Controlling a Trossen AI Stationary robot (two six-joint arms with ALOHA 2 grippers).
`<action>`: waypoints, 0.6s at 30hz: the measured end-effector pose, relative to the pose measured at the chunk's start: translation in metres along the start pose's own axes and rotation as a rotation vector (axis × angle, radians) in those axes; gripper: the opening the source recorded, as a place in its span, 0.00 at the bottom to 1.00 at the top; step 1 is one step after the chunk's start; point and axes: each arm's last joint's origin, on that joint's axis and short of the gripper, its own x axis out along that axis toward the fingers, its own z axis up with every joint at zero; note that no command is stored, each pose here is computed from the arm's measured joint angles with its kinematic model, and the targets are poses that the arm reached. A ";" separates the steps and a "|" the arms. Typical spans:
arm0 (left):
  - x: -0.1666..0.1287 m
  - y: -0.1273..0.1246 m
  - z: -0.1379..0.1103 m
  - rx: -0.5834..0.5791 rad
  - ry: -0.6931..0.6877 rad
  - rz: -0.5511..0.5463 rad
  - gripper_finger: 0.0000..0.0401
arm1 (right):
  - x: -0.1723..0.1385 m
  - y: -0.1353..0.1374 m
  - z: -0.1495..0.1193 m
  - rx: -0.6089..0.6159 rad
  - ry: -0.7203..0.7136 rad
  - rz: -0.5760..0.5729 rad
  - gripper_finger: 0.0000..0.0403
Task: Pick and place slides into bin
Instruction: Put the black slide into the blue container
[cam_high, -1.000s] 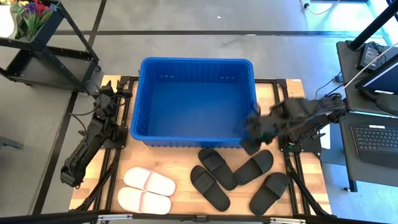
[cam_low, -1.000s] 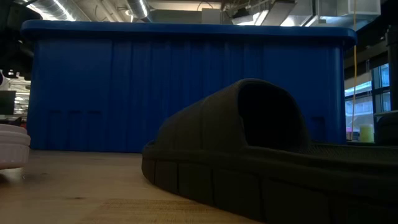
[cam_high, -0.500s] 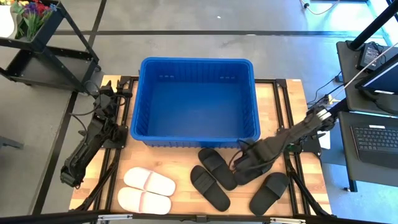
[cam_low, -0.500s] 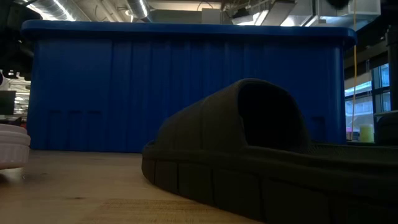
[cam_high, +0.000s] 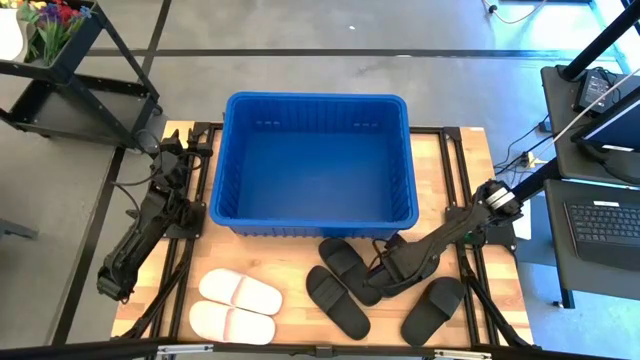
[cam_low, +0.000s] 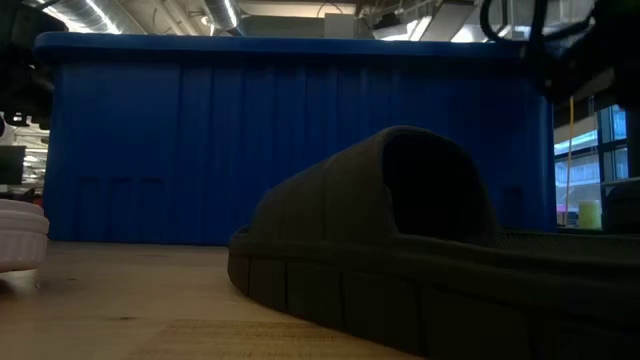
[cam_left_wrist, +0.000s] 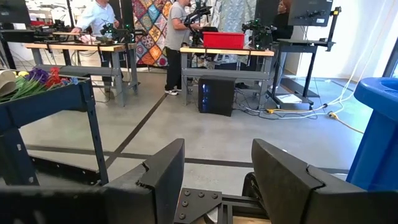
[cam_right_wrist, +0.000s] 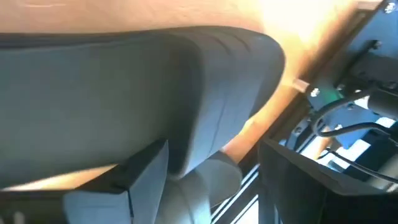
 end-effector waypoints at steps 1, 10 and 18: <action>0.000 0.000 0.000 0.000 0.000 0.000 0.46 | 0.003 0.001 0.001 0.002 0.005 -0.014 0.62; 0.000 0.000 0.000 0.000 0.000 0.000 0.46 | 0.027 -0.002 0.002 0.011 0.067 -0.055 0.62; 0.000 0.000 0.000 0.000 0.000 0.000 0.46 | 0.032 0.001 0.003 0.003 0.077 -0.016 0.39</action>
